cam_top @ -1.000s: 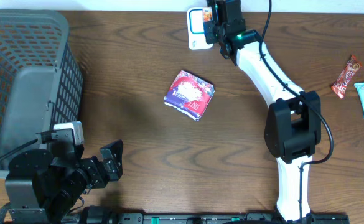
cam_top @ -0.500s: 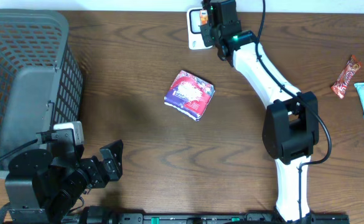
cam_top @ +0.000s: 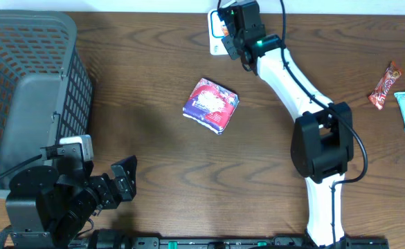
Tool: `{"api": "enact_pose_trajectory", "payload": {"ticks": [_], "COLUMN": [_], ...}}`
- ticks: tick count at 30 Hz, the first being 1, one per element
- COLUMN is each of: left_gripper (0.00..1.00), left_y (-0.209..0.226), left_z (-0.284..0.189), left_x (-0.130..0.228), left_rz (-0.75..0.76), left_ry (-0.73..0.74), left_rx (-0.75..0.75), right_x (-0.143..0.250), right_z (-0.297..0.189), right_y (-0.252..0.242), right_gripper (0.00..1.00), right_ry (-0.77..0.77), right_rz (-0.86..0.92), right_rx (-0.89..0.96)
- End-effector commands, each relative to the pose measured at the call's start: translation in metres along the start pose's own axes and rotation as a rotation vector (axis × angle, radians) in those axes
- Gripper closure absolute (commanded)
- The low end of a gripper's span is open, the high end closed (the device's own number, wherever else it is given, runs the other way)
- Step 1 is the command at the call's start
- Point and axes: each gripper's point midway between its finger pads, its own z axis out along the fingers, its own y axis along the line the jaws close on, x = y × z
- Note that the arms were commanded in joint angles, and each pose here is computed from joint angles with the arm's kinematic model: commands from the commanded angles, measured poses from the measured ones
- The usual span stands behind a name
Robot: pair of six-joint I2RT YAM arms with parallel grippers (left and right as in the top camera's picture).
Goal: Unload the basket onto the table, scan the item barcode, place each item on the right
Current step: 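Hold the orange pack against the scanner window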
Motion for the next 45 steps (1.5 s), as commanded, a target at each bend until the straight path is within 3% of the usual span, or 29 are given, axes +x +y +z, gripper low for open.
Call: {"api": "enact_pose_trajectory", "payload": {"ticks": [1,11,20,27,40,45], "left_gripper": [0.02,0.02,0.02,0.02,0.02,0.02], "left_y": [-0.004,-0.004,-0.004,-0.004,-0.004,-0.004], "left_z": [-0.003,-0.003,-0.003,-0.003,-0.003,-0.003], "left_x": [-0.003,-0.003,-0.003,-0.003,-0.003,-0.003], "left_rz": [0.002,0.002,0.002,0.002,0.003,0.002], "left_ry": [-0.01,-0.01,-0.01,-0.01,-0.01,-0.01], "left_rx": [0.015,0.015,0.015,0.015,0.015,0.015], "right_x": [-0.005,-0.008,-0.017,-0.035,-0.027,-0.017], "right_z": [-0.007,-0.01,-0.02,-0.044,-0.039,-0.029], "right_y": [-0.013,-0.001,0.01,-0.015,-0.02,-0.026], "right_gripper": [0.99,0.99,0.99,0.99,0.99,0.99], "right_ry": [0.017,0.015,-0.033,-0.093,-0.07,-0.017], "right_rz": [-0.075,-0.092,0.179,0.317,0.028,-0.149], "right_rx": [0.142,0.132,-0.039,-0.058,-0.029,0.091]}}
